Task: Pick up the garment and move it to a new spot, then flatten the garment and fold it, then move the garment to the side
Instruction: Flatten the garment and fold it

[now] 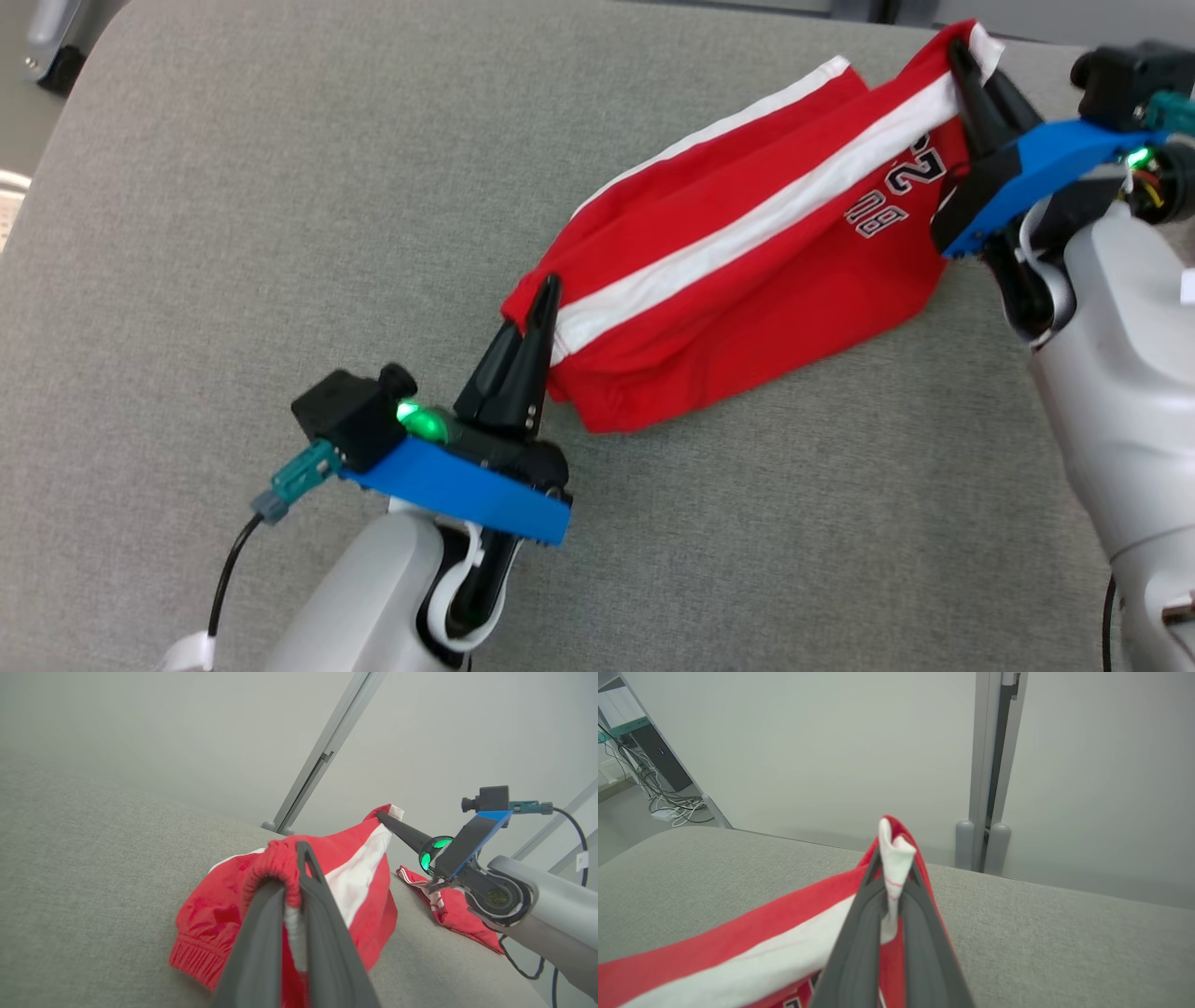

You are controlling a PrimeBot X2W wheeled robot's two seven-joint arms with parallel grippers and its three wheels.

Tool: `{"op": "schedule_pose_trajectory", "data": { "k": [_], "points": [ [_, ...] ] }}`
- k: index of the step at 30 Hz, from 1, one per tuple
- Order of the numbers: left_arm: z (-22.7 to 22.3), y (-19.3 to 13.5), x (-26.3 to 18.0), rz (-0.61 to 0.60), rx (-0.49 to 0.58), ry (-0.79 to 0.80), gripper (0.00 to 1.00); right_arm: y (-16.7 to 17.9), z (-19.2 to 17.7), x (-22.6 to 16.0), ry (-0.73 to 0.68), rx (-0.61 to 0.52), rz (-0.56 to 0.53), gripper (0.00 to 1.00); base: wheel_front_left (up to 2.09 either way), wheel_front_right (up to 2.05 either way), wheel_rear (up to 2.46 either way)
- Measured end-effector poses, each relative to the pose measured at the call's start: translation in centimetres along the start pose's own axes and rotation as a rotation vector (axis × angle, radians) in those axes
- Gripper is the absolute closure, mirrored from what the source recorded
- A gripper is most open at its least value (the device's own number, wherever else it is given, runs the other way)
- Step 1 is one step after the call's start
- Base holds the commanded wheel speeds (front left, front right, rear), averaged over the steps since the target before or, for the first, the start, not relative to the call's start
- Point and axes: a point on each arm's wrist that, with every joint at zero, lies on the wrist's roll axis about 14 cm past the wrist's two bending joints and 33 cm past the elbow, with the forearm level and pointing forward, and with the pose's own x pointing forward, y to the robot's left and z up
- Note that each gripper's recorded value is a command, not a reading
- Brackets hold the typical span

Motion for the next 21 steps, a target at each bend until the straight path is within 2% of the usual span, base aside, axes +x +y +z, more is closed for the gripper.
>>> {"op": "schedule_pose_trajectory", "data": {
  "k": [10, 11, 12, 13, 14, 15, 16, 21],
  "points": [
    [-0.2, 2.5, 2.4, 0.051, 0.020, 0.016, 1.00, 0.5, -3.1, 4.1, 0.117, -0.021, 0.008, 1.00, 0.00, 0.00, 0.00],
    [-0.3, 2.7, 2.4, 0.057, 0.024, 0.024, 1.00, 0.5, -3.3, 4.3, 0.122, -0.019, 0.007, 0.93, 0.00, 0.00, 0.00],
    [-0.6, 3.0, 2.4, 0.064, 0.032, 0.034, 1.00, 0.6, -3.4, 4.4, 0.122, -0.019, 0.008, 0.48, 0.00, 0.00, 0.00],
    [-0.8, 3.1, 2.4, 0.063, 0.049, 0.046, 0.84, 0.7, -3.3, 4.6, 0.121, -0.021, 0.009, 0.00, 0.00, 0.00, 0.00],
    [-0.9, 3.2, 2.4, 0.062, 0.065, 0.053, 0.37, 0.8, -3.3, 4.7, 0.119, -0.024, 0.010, 0.00, 0.00, 0.00, 0.00],
    [-0.9, 3.3, 2.4, 0.063, 0.075, 0.052, 0.06, 0.9, -3.3, 4.7, 0.118, -0.029, 0.012, 0.00, 0.00, 0.00, 0.00],
    [-0.8, 3.4, 2.4, 0.065, 0.082, 0.052, 0.00, 0.8, -3.4, 4.6, 0.120, -0.033, 0.011, 0.00, 0.00, 0.00, 0.00],
    [-0.6, 3.5, 1.5, 0.069, 0.144, 0.051, 0.00, 0.5, -3.0, 3.8, 0.118, -0.083, 0.012, 0.00, 0.00, 0.00, 0.00]
  ]
}}
